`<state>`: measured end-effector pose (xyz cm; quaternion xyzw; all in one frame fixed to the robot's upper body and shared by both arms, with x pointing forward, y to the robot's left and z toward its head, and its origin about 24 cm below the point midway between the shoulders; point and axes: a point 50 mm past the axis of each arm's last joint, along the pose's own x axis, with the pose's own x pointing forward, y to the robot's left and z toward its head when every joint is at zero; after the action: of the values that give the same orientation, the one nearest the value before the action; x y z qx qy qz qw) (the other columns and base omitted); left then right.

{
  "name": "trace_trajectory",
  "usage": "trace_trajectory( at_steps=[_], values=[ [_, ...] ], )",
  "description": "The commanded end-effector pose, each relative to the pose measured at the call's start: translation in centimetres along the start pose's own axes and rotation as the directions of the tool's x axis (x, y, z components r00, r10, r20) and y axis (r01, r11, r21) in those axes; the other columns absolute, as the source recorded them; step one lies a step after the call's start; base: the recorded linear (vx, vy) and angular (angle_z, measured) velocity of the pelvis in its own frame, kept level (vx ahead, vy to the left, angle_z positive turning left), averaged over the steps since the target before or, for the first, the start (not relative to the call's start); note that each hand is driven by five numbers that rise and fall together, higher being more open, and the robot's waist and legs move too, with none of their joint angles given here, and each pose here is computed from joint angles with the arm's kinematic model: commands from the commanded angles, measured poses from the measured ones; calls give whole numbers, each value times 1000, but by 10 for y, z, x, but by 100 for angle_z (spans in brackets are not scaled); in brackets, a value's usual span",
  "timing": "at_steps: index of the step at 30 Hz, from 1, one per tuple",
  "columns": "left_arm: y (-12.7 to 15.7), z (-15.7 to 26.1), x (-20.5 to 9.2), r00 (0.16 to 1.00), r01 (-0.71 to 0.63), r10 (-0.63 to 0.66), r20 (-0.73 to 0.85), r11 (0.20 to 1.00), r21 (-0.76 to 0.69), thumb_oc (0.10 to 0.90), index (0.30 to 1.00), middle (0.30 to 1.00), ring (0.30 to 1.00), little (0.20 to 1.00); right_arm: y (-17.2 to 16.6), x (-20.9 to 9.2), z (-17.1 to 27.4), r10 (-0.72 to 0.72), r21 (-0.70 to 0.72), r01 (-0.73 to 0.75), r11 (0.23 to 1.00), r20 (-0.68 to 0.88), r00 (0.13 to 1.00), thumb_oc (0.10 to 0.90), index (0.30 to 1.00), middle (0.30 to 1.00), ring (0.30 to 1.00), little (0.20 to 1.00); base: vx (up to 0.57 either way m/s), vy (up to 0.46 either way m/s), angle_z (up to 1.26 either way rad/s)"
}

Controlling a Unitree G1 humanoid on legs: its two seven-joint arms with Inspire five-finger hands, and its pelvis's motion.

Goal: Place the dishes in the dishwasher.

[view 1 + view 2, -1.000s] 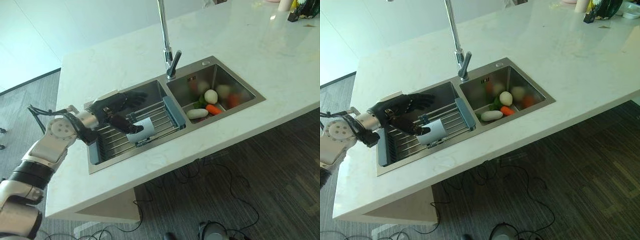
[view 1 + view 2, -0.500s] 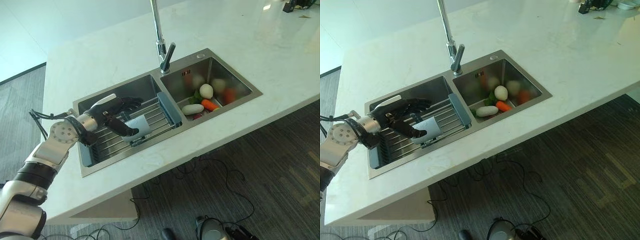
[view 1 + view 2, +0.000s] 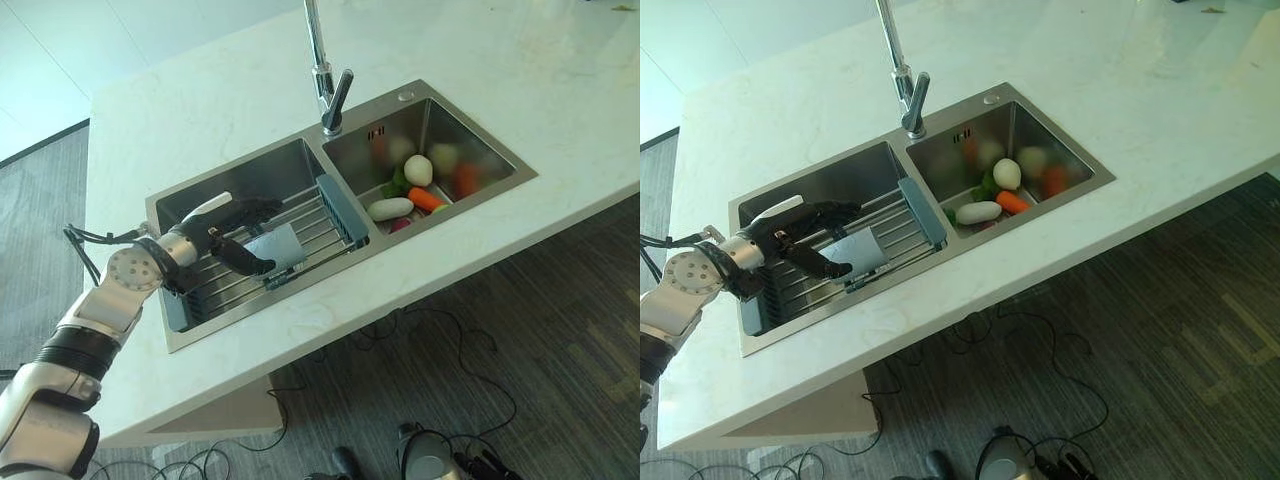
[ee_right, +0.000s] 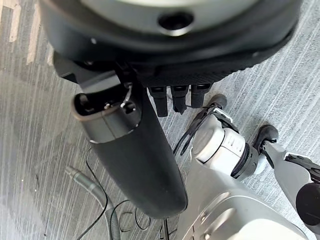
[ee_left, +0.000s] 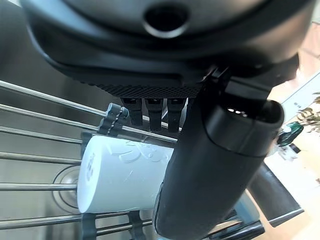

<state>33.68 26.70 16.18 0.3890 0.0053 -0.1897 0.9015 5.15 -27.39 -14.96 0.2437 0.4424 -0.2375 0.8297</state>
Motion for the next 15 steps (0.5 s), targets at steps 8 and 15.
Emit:
trace_trajectory(
  at_steps=[8, 15],
  values=[
    [25, 22, 4, 996, -63, 63, 58, 998, -2, 800, 900, 900, 900, 900, -35, -16, 15, -62, -12, 63, 998, 73, 995, 800, 900, 900, 900, 900, 0, 0, 0],
    [22, 17, 6, 999, -43, 42, 22, 998, 43, 800, 900, 900, 900, 900, -34, -16, 17, -59, 12, 58, 998, 88, 994, 800, 900, 900, 900, 900, 0, 0, 0]
  ],
)
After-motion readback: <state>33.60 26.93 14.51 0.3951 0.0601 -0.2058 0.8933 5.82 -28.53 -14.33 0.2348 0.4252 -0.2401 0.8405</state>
